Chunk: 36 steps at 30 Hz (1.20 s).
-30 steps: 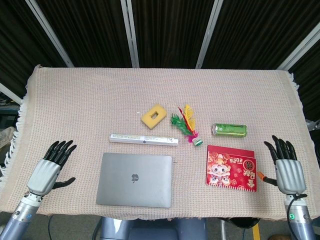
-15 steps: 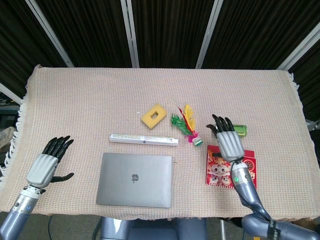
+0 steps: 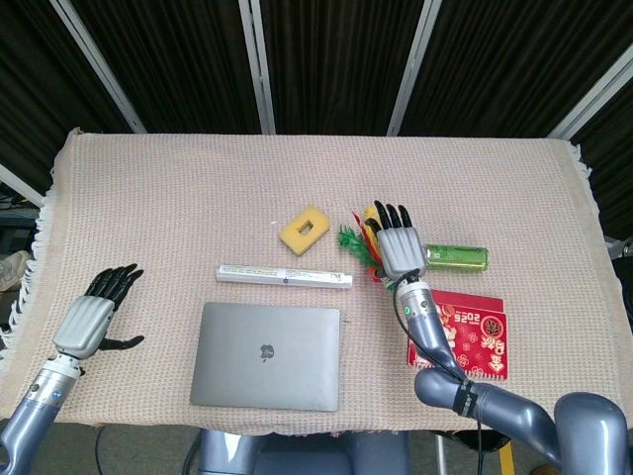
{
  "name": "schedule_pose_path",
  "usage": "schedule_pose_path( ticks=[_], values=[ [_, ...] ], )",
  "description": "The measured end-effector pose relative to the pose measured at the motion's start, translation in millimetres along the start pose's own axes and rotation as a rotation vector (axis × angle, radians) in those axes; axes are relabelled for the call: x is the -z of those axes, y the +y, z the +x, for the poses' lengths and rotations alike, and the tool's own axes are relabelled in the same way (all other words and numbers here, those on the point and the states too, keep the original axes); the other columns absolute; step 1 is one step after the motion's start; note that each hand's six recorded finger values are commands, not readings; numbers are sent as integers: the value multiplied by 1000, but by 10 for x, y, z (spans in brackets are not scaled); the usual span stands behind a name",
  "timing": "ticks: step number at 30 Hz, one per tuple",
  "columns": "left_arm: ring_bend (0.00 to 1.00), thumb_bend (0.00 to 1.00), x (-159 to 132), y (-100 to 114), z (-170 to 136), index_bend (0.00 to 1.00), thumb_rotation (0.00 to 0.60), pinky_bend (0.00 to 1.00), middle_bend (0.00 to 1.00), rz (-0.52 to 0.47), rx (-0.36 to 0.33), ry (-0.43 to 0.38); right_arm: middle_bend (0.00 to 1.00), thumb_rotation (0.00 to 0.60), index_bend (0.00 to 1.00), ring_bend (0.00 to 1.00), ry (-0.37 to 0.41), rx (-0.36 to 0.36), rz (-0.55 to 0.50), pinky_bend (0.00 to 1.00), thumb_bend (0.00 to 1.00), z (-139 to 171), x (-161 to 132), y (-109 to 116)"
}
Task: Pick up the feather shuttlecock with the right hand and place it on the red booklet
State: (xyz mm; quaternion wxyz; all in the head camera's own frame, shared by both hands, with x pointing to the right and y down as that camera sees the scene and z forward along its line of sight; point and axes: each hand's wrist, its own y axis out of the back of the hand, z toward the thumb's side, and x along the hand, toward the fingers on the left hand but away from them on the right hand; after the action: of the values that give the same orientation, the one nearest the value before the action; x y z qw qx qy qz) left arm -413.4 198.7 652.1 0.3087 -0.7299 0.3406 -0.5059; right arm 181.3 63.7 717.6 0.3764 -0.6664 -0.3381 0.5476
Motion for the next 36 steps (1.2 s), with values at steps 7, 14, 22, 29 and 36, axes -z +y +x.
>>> schedule_pose_path(
  ticks=[7, 14, 22, 29, 36],
  values=[
    [0, 34, 23, -18, 42, 0, 600, 0, 0, 3, -3, 16, 0, 600, 166, 0, -19, -11, 38, 0, 107, -246, 57, -48],
    [0, 38, 35, -68, 88, 0, 600, 0, 0, 2, 14, 23, 0, 600, 140, 0, -41, -12, 33, 0, 106, -318, 117, -95],
    [0, 40, 38, -67, 75, 0, 600, 0, 0, -19, 23, 9, 0, 600, 145, 0, -51, -23, 22, 0, 106, -245, 81, -209],
    [0, 40, 41, -73, 62, 0, 600, 0, 0, -35, 34, -1, 0, 600, 146, 0, -39, -1, 23, 0, 106, -181, -11, -175],
    [0, 39, 46, -40, 26, 0, 600, 0, 0, -42, 23, -11, 0, 600, 146, 0, -41, -14, 17, 0, 107, -132, -65, -207]
  ],
)
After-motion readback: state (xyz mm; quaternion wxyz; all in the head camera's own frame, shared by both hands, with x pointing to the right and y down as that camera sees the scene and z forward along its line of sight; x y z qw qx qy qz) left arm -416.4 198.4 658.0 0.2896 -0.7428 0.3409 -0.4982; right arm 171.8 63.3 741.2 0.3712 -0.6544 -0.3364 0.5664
